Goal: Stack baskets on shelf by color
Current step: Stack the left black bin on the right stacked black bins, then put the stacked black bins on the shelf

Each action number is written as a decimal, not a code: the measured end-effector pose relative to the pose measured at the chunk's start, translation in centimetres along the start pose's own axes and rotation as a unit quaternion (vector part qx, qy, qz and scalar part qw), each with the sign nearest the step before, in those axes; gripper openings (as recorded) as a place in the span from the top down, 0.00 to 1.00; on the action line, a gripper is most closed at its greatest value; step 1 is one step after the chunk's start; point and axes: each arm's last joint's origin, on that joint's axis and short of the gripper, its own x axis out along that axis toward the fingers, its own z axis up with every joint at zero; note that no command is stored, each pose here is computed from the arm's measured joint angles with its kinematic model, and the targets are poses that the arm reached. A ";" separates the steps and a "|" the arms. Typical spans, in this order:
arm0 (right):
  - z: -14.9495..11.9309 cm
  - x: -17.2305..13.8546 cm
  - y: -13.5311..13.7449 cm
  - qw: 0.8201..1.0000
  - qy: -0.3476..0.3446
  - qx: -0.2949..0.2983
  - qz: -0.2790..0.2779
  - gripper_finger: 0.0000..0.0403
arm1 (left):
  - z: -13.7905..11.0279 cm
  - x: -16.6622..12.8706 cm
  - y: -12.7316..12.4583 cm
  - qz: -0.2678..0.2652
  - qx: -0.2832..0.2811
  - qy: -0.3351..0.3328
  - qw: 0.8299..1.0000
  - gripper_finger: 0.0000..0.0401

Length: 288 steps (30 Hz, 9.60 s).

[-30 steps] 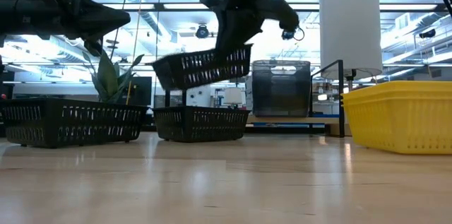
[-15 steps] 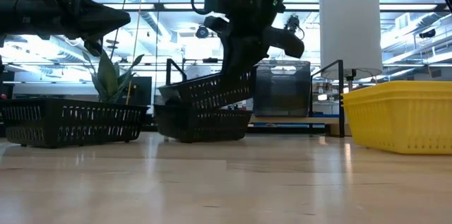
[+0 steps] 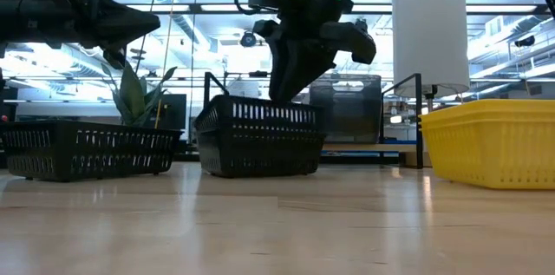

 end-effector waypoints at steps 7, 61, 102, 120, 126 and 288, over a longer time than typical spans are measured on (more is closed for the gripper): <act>1.3 -1.4 -0.3 1.000 -0.021 0.002 -0.018 0.73 | 0.0 0.0 0.0 0.000 0.000 0.000 1.000 0.92; -4.9 -10.0 9.0 0.853 -0.411 0.304 -0.101 0.74 | 5.7 0.5 -4.2 -0.040 -0.014 0.380 0.924 0.90; -5.0 -9.8 9.0 0.853 -0.406 0.313 -0.098 0.74 | -6.2 4.7 -13.9 0.007 0.305 0.657 0.689 0.68; -5.0 -9.8 9.0 0.853 -0.406 0.313 -0.098 0.74 | -3.9 5.5 -16.2 -0.054 0.278 0.712 0.642 0.99; -5.0 -9.8 9.0 0.853 -0.406 0.313 -0.097 0.74 | -0.4 6.5 -18.2 -0.054 0.302 0.693 0.653 0.99; -3.8 -11.6 10.9 0.842 -0.449 0.262 -0.145 0.74 | 3.5 22.3 0.1 0.087 0.290 0.625 0.719 0.95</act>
